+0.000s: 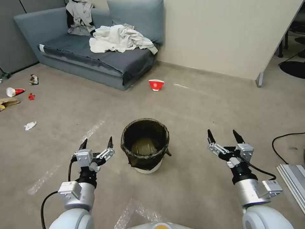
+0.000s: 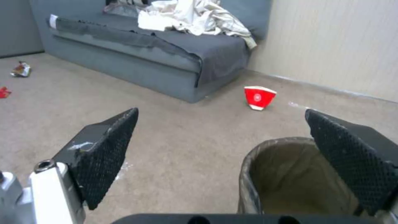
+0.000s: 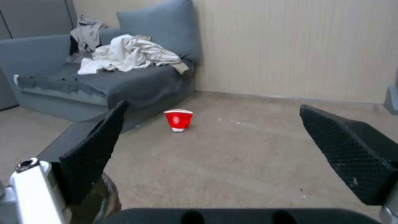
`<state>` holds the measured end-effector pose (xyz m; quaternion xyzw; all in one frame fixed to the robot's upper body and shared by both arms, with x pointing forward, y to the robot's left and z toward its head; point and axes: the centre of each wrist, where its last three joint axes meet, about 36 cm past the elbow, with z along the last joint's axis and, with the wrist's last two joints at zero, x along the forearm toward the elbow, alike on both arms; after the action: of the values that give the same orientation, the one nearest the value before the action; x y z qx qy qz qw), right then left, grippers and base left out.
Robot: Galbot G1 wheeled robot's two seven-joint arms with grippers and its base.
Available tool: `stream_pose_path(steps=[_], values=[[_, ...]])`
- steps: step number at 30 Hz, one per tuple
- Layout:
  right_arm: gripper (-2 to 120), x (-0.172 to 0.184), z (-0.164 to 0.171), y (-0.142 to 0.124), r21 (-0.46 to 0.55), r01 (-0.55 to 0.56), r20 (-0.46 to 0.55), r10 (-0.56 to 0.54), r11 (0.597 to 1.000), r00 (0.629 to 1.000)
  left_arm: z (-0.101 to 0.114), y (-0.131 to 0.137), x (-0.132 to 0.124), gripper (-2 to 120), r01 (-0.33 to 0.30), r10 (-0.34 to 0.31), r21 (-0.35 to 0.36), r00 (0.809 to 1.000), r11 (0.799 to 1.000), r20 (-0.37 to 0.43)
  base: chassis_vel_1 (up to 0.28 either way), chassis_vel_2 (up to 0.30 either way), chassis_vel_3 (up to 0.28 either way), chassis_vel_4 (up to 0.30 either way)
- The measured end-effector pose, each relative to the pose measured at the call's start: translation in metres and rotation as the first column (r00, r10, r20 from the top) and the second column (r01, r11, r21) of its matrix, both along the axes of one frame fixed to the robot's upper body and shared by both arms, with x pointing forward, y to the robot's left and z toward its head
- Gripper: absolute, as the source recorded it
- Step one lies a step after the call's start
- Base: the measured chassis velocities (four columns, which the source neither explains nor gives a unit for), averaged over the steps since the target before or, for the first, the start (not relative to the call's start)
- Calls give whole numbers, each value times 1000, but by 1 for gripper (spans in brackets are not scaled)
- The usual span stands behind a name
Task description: Pick up the trash can from the floor.
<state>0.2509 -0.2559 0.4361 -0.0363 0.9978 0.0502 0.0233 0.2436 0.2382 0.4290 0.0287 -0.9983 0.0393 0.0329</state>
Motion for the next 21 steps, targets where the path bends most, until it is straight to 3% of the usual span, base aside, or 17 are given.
stream_pose_path(steps=[8,12,15,19,21], values=[[100,1,-1,0,-12,-2,-4,2,1000,1000,-4,2,10,100,10,-11,-13,1000,1000,-24,-95,92,82,-84],[100,2,-2,-2,-46,-11,4,11,999,1000,-1,1,22,100,21,-30,-76,993,997,-112,-35,23,21,-32],[100,1,-3,-2,-53,-11,1,11,999,1000,3,-1,39,100,30,-60,-132,972,991,-228,0,0,0,0],[100,0,-4,-2,-53,-8,-3,8,999,1000,3,-3,51,100,39,-83,-151,952,988,-294,0,0,0,0],[100,-1,-4,-3,-56,-2,-6,2,998,1000,-3,-5,63,100,43,-96,-147,921,988,-379,0,0,0,0]])
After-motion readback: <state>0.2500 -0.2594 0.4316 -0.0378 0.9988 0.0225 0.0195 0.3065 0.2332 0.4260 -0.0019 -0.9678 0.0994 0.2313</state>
